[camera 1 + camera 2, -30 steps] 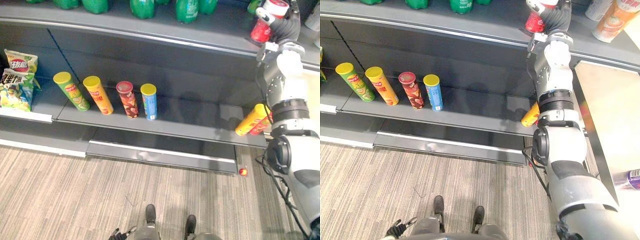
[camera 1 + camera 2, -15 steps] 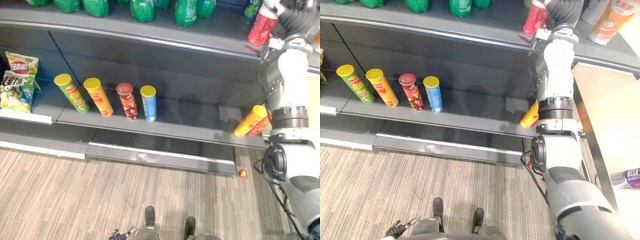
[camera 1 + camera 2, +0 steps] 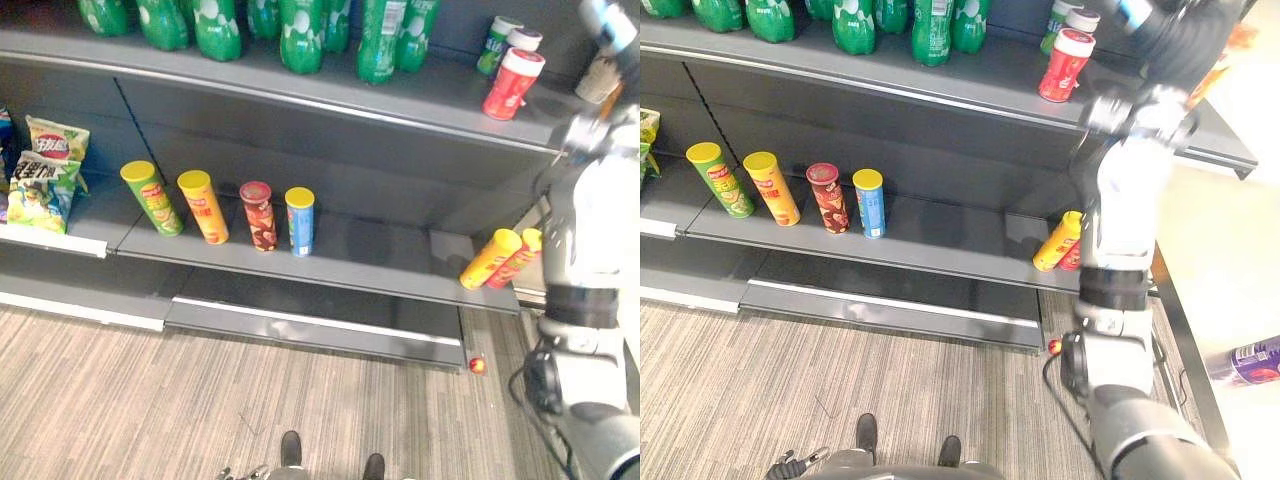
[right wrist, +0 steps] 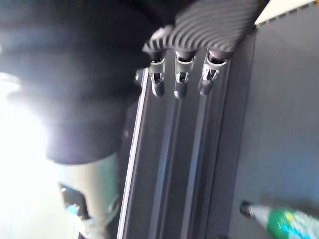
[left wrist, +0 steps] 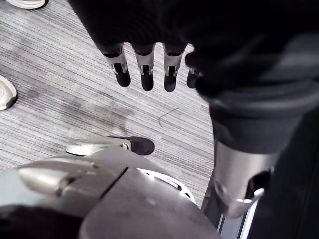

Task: Put the gum and the chips on the shelf.

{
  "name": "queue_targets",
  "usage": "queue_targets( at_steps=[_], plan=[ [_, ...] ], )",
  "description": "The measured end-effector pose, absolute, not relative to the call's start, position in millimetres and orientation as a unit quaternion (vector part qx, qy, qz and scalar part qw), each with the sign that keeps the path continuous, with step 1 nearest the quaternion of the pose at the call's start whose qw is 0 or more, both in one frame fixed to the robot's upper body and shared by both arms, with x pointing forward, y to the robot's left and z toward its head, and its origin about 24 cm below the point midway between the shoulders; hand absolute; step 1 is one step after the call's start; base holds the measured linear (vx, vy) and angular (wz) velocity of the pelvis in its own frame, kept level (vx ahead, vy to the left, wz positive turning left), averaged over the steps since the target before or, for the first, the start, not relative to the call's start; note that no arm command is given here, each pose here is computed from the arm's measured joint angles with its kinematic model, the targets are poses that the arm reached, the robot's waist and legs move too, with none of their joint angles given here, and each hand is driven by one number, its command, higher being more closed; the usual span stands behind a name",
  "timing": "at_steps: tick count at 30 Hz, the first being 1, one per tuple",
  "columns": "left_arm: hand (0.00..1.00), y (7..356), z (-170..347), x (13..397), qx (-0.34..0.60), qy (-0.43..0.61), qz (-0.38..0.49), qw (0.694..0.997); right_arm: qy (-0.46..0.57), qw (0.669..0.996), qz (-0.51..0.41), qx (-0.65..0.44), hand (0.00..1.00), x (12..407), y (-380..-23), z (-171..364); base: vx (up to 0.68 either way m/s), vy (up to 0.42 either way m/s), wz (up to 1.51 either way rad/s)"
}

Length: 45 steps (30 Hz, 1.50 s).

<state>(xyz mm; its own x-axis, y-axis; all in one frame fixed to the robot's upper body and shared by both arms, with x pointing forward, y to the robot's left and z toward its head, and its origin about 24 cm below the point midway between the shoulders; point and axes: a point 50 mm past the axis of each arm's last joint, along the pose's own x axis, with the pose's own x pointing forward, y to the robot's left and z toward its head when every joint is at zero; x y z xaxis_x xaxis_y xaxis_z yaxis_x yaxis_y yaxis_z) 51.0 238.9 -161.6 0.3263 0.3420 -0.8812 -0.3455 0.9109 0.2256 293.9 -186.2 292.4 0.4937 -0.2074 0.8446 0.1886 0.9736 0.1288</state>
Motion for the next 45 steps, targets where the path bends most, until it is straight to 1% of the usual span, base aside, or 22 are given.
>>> queue_targets(
  at_steps=[1,2,3,5,7,10,13,14,15,17,18,19,21,24,25,26,28,30,33,36,42,45],
  plan=[
    [0.00,239.0,-161.7,49.8,0.000,0.542,0.210,0.814,-0.482,0.871,-0.096,0.008,0.00,292.4,-180.1,283.9,0.02,-0.004,-0.07],
    [0.00,239.0,-161.9,48.7,0.002,0.544,0.208,0.813,-0.470,0.880,-0.063,0.005,0.00,289.2,-171.1,271.6,0.01,-0.004,-0.06],
    [0.00,238.9,-162.4,46.7,0.002,0.547,0.209,0.811,-0.447,0.894,-0.007,0.001,0.00,281.8,-158.2,250.1,0.01,-0.003,-0.06],
    [0.00,238.8,-162.6,45.2,0.003,0.549,0.207,0.810,-0.420,0.906,0.051,0.007,0.00,274.1,-146.8,228.2,0.01,0.000,-0.06],
    [0.00,238.5,-162.7,44.3,0.007,0.550,0.202,0.810,-0.357,0.926,0.117,0.020,0.00,264.7,-129.5,190.3,0.00,0.002,-0.07],
    [0.00,238.4,-162.7,43.8,0.013,0.552,0.193,0.811,-0.269,0.944,0.190,0.019,0.00,248.9,-109.3,143.6,0.01,0.004,-0.02],
    [0.00,237.7,-163.5,40.8,0.010,0.555,0.195,0.809,-0.200,0.954,0.225,0.022,0.00,239.2,-101.1,109.7,0.03,0.017,-0.05],
    [0.00,236.2,-164.6,37.4,0.008,0.560,0.194,0.805,-0.140,0.963,0.231,0.024,0.00,229.7,-101.4,81.1,0.05,0.029,-0.04],
    [0.00,235.6,-165.0,35.9,0.007,0.562,0.194,0.804,-0.106,0.966,0.236,0.024,0.00,224.0,-101.4,65.7,0.07,0.043,-0.07],
    [0.00,235.0,-165.4,34.1,0.008,0.565,0.192,0.802,-0.059,0.967,0.249,0.017,0.00,215.3,-99.2,43.6,0.05,0.030,-0.08],
    [0.00,234.5,-165.5,34.1,0.010,0.565,0.190,0.803,-0.015,0.967,0.255,0.006,0.00,206.5,-100.4,22.9,0.04,0.018,-0.06],
    [0.00,234.4,-165.5,34.2,0.011,0.566,0.189,0.803,-0.004,0.967,0.256,0.003,0.00,204.5,-101.2,17.9,0.06,0.027,-0.05],
    [0.00,232.7,-166.1,32.9,0.017,0.569,0.182,0.802,0.105,0.965,0.242,-0.006,0.00,185.2,-112.9,-27.7,0.08,0.031,-0.07],
    [0.00,229.4,-167.2,30.1,0.008,0.572,0.187,0.799,0.198,0.957,0.210,-0.013,0.00,169.2,-127.8,-64.8,0.06,0.027,-0.18],
    [0.00,227.1,-167.8,29.8,0.004,0.573,0.187,0.798,0.251,0.949,0.187,-0.029,0.00,158.5,-139.3,-85.9,0.06,0.027,-0.15],
    [0.00,226.3,-167.9,29.6,0.003,0.573,0.186,0.798,0.271,0.945,0.178,-0.035,0.00,153.8,-144.0,-93.6,0.06,0.022,-0.09],
    [0.00,222.9,-168.7,29.4,-0.003,0.573,0.185,0.798,0.369,0.920,0.117,-0.059,0.00,126.9,-170.0,-126.7,0.08,0.019,-0.01],
    [0.00,220.4,-169.2,28.9,-0.007,0.574,0.185,0.797,0.436,0.897,0.054,-0.054,0.00,105.5,-187.7,-144.6,0.07,0.009,-0.02],
    [0.00,218.0,-169.8,28.3,-0.010,0.576,0.185,0.796,0.495,0.867,-0.042,-0.030,0.00,82.2,-209.6,-157.2,0.06,0.001,-0.10],
    [0.00,217.3,-170.5,27.5,-0.011,0.579,0.184,0.794,0.536,0.839,-0.096,0.004,0.00,57.3,-215.8,-165.0,0.06,-0.002,0.00],
    [0.00,216.9,-171.1,25.5,-0.014,0.584,0.183,0.791,0.545,0.810,-0.193,0.099,0.00,40.7,-217.6,-168.9,0.03,0.007,-0.01],
    [0.00,216.6,-171.5,24.5,-0.016,0.586,0.183,0.789,0.542,0.803,-0.222,0.115,0.00,38.4,-217.4,-169.3,0.04,0.015,-0.03]
  ],
)
